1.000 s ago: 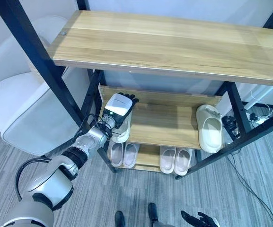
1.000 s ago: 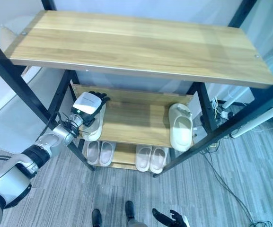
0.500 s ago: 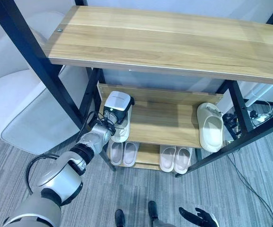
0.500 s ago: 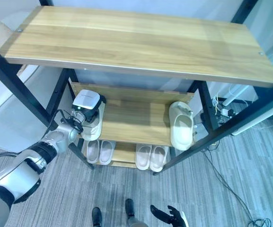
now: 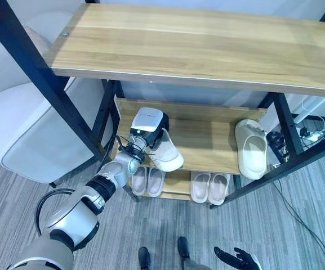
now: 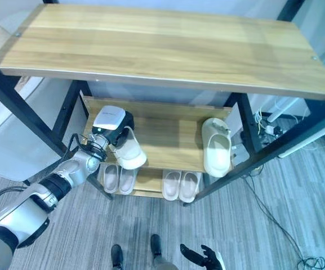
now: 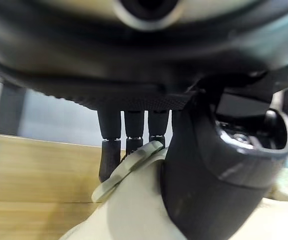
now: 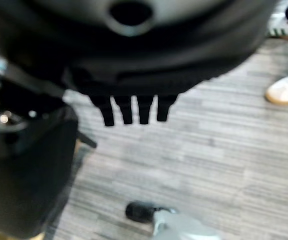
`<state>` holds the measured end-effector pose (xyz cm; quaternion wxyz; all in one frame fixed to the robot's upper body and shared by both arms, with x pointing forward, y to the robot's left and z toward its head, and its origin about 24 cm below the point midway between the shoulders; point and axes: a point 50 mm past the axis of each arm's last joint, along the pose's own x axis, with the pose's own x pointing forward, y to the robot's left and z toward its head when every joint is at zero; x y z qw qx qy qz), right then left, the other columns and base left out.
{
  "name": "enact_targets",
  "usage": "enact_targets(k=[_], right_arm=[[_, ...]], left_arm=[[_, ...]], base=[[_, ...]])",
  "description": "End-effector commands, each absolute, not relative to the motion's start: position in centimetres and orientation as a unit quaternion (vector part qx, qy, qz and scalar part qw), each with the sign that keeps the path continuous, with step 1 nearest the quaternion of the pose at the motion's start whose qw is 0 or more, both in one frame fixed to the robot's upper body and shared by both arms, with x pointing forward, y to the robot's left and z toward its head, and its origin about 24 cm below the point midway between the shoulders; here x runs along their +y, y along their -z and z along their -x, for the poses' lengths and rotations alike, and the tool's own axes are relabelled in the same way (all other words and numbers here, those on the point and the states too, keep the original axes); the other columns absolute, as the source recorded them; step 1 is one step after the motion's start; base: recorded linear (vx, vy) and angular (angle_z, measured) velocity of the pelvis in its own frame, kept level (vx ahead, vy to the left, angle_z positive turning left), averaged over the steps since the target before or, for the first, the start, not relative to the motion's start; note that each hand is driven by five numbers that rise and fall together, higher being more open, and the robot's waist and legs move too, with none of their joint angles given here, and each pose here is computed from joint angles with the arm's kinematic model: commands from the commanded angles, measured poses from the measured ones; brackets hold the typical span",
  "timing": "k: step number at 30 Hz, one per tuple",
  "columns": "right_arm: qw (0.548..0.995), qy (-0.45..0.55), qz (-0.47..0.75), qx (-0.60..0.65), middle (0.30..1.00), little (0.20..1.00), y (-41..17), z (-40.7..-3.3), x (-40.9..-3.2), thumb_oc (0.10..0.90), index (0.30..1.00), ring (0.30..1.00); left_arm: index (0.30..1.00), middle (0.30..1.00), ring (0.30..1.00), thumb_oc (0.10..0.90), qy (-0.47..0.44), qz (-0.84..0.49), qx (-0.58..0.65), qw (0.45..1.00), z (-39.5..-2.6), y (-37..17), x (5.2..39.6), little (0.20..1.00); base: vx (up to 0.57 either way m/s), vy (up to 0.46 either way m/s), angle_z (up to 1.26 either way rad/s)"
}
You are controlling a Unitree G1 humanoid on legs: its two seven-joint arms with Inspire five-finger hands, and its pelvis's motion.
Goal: Arrange the slippers neatly on the shoe rack.
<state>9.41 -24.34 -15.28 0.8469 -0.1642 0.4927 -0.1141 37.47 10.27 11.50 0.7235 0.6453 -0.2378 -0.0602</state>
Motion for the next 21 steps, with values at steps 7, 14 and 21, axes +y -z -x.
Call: enact_targets(k=[7, 14, 21], right_arm=[[0.841, 0.139, 0.227, 0.471, 0.9, 0.9, 14.0, -10.3, -27.5, 0.8, 0.9, 0.9], [0.854, 0.136, 0.239, 0.441, 0.9, 0.9, 13.4, -11.9, -27.6, 0.8, 0.9, 0.9], [0.862, 0.134, 0.246, 0.423, 0.9, 0.9, 13.0, -13.0, -27.4, 0.8, 0.9, 0.9]], left_arm=[[0.3, 0.3, 0.3, 0.4, 0.049, -0.626, -0.403, 0.665, -37.9, -18.7, 4.4, 0.3], [0.3, 0.3, 0.3, 0.4, 0.041, -0.62, -0.429, 0.656, -37.9, -20.6, 2.8, 0.3], [0.3, 0.3, 0.3, 0.4, 0.043, -0.613, -0.443, 0.653, -37.7, -21.2, 1.1, 0.3]], base=[[-0.01, -0.006, -0.05], [-0.01, -0.002, -0.08], [0.0, -0.01, -0.03]])
